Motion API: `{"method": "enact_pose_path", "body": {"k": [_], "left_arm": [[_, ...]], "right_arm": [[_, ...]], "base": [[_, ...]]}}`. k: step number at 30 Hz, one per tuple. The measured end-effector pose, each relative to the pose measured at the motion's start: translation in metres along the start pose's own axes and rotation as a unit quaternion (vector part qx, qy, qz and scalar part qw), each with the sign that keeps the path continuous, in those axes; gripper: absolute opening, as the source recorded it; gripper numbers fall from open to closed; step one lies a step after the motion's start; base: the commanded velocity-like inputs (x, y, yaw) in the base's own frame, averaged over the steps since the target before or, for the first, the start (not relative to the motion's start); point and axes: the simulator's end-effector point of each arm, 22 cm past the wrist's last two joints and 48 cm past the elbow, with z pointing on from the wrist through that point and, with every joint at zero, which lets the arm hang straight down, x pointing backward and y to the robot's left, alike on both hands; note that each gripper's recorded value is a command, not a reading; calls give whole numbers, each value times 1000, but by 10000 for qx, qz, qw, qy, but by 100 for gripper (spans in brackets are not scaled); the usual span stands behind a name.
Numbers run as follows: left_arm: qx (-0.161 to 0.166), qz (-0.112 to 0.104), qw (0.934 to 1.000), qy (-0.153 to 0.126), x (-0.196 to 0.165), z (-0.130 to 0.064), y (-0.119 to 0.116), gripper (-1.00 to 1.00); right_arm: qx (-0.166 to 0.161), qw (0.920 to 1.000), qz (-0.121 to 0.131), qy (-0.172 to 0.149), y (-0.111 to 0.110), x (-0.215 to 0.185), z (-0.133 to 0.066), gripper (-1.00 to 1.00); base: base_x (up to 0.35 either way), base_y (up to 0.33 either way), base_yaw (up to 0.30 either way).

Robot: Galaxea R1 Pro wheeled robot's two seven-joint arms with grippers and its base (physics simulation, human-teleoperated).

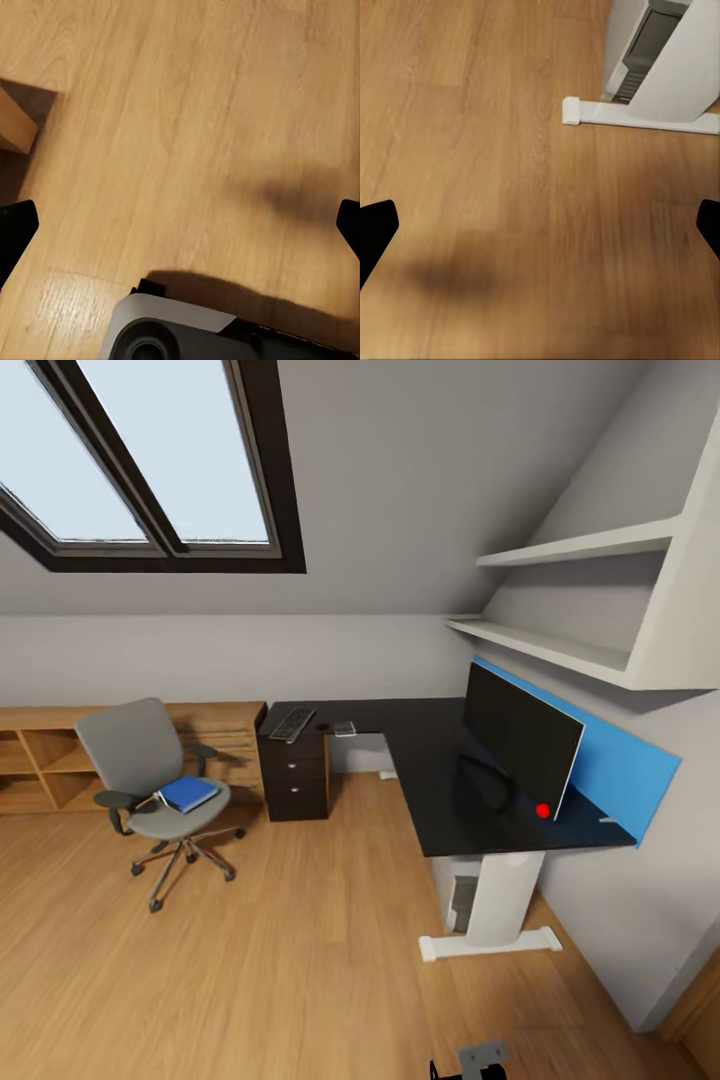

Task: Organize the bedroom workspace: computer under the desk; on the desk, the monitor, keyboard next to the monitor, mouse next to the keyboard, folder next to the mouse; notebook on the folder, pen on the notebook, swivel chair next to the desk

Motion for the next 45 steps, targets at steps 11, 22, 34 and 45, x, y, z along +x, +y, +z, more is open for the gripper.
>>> {"method": "enact_pose_path", "body": {"k": [11, 22, 34, 45], "left_arm": [[-9, 5, 10000, -3, 0, 0, 0, 100], [-8, 5, 10000, 4, 0, 0, 0, 100], [0, 5, 10000, 7, 1, 0, -1, 100], [-2, 2, 10000, 2, 0, 0, -1, 100]], "right_arm": [[1, 10000, 7, 0, 0, 0, 0, 100], [3, 10000, 8, -1, 0, 0, 0, 100], [5, 10000, 8, -2, 0, 0, 0, 100], [5, 10000, 8, -1, 0, 0, 0, 100]], "base": [[276, 223, 0], [194, 287, 0], [321, 52, 0], [292, 127, 0]]}}
